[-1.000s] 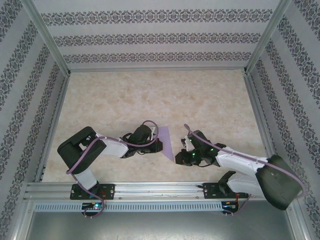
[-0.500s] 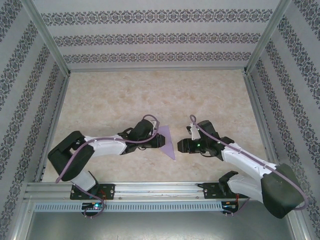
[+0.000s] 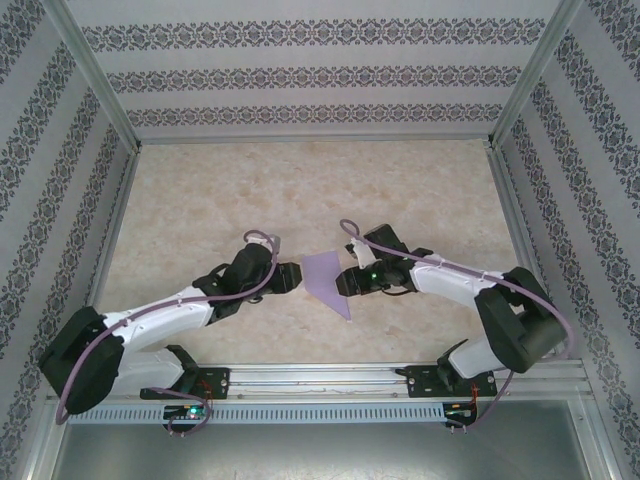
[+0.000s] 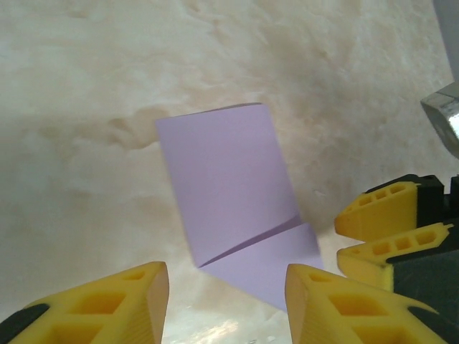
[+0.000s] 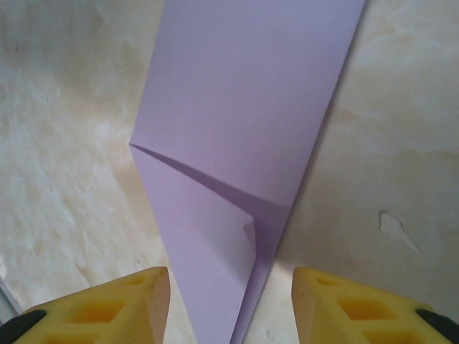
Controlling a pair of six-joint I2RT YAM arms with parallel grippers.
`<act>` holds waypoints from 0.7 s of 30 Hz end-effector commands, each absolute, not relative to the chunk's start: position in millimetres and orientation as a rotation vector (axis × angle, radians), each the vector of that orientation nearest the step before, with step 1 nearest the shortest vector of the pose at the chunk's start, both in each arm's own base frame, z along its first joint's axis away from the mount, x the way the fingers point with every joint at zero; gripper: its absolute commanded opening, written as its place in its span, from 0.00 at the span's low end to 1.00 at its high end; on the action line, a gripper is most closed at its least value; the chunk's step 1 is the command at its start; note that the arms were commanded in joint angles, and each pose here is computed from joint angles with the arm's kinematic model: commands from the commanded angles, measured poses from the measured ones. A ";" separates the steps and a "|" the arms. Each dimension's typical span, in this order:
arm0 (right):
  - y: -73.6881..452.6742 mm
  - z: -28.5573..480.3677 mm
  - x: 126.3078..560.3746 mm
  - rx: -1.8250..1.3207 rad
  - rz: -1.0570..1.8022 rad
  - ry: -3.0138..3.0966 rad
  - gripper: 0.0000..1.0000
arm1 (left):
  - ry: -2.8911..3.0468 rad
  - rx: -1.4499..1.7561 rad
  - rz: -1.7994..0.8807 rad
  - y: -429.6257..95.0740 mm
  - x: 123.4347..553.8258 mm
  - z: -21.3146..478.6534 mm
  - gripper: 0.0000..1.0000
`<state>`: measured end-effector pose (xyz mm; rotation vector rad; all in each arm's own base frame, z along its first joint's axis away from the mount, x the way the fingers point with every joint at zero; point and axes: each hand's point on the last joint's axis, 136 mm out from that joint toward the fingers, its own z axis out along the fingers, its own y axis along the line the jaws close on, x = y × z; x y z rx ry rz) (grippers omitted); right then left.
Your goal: Fold a paper plane with a square sheet of paper (fold left side to right side)
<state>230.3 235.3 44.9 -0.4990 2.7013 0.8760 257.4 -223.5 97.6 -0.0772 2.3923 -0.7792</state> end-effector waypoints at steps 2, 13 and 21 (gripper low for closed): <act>245.8 42.5 237.3 -0.571 0.865 2.676 0.46 | 2.412 -0.164 -0.705 -201.9 254.3 86.9 0.47; 247.8 30.7 246.5 -0.559 0.804 2.710 0.35 | 2.425 -0.164 -0.683 -197.7 253.2 83.8 0.48; 246.1 37.0 249.2 -0.548 0.783 2.701 0.21 | 2.417 -0.174 -0.684 -195.6 254.6 86.0 0.50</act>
